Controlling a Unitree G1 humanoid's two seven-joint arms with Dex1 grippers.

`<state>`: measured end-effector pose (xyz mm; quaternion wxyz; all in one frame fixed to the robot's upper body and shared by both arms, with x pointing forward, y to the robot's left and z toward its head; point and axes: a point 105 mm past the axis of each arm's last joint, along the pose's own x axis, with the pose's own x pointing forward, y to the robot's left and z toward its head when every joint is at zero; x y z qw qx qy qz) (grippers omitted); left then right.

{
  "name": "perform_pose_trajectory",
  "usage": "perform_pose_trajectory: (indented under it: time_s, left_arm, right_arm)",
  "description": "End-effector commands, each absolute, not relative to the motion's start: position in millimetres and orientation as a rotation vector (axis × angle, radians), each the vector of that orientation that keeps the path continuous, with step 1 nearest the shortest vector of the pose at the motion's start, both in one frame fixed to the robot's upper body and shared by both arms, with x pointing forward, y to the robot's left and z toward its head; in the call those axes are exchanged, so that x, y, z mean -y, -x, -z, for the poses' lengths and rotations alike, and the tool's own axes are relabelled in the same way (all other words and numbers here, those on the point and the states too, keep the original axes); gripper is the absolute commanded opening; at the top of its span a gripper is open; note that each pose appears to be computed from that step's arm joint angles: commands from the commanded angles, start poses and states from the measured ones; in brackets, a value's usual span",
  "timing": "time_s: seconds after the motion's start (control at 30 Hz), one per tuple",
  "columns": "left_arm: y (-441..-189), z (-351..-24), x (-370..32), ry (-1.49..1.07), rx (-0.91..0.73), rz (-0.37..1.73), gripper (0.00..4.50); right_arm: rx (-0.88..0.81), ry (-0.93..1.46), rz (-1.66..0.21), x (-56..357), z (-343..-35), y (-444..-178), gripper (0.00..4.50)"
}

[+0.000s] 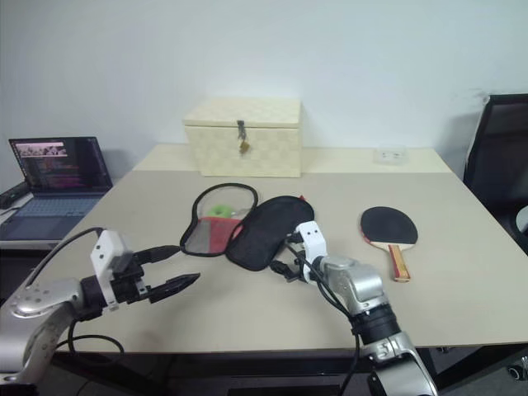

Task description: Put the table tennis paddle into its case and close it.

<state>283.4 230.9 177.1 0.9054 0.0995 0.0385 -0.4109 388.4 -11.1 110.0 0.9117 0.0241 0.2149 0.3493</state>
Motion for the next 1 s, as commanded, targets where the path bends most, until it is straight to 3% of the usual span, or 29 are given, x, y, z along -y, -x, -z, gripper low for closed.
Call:
perform_pose_trajectory:
  time_s: [0.03,0.23,0.63,0.8,1.0]
  left_arm:
    - [-269.0,-206.0,-224.3,-0.212,-0.044,0.932,4.35]
    - [-263.9,-217.9,-231.0,-0.25,-0.079,0.948,4.35]
    - [-266.0,-209.9,-239.0,-0.275,-0.08,0.94,4.35]
    - [-266.7,-209.3,-237.5,-0.277,-0.074,0.939,4.5]
    - [-268.6,-208.6,-231.6,-0.278,-0.066,0.945,4.5]
  right_arm:
    - [-0.396,-0.076,-0.702,3.6,-123.3,-400.2,4.49]
    - [-0.431,-0.133,-0.714,-17.1,-117.7,-405.2,4.49]
    - [-0.47,-0.266,-0.813,-70.0,-130.2,-394.9,4.49]
    - [-0.491,-0.292,-0.852,-83.9,-129.7,-385.1,3.3]
    - [-0.522,-0.323,-0.847,-80.0,-125.9,-382.4,1.23]
